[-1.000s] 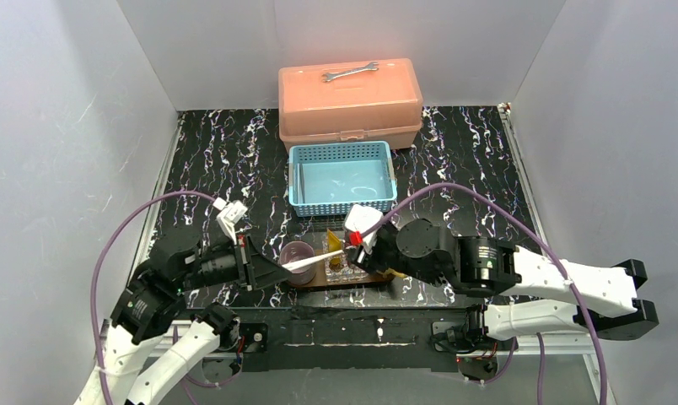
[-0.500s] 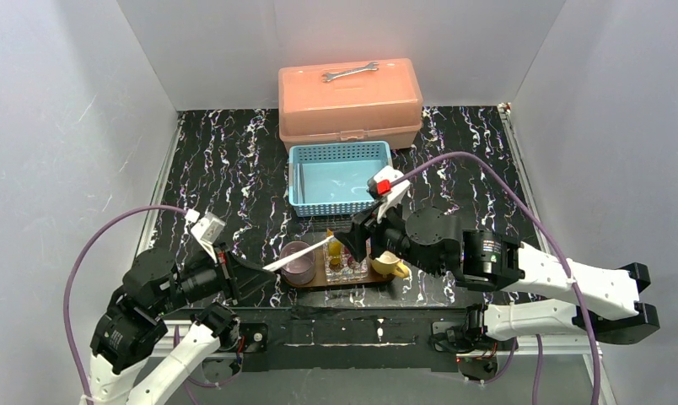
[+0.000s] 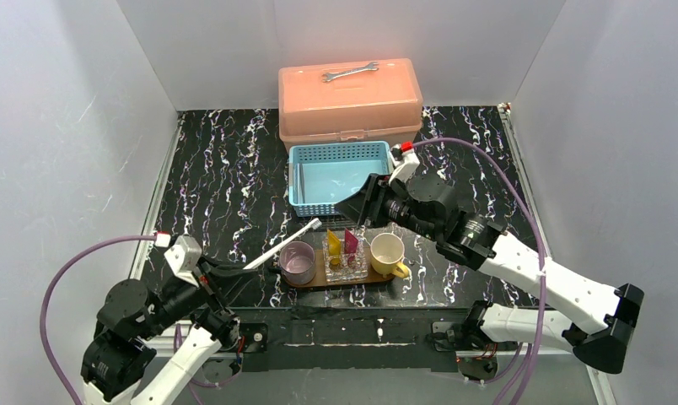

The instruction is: Prepare toiletry sets of a toothbrush and toothpaste on the tray

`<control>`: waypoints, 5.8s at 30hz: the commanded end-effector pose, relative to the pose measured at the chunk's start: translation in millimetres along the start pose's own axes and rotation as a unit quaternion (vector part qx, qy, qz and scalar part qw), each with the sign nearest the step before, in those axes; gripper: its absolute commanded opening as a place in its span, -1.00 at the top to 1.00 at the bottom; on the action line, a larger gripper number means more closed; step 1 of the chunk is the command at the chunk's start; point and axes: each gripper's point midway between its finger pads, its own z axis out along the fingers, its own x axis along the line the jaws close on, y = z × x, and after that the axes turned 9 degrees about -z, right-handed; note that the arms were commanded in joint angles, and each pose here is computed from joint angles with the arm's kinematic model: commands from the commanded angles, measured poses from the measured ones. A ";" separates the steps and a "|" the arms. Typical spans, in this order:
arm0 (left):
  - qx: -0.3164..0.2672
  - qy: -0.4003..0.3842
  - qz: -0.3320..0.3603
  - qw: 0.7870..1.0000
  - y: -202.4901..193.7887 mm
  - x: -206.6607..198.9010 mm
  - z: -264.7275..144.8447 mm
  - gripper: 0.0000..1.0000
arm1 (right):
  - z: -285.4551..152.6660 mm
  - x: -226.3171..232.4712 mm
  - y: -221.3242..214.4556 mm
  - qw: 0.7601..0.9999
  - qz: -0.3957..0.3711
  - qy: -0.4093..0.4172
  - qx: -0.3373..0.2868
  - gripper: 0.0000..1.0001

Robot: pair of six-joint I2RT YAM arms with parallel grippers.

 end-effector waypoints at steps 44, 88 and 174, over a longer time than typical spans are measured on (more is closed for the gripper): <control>-0.102 -0.071 0.251 0.960 7.4 2.2 10.2 1.00 | -17.5 105.7 5.0 0.918 0.143 0.368 0.033 -0.22; -0.106 -0.110 0.279 0.948 3.2 -13.6 -0.1 -0.97 | -38.2 100.2 8.1 0.937 0.073 0.341 0.035 0.97; 0.107 0.085 -0.115 0.984 -61.9 51.3 47.3 -0.97 | -71.6 23.6 -63.8 0.917 -0.373 -0.064 0.125 0.97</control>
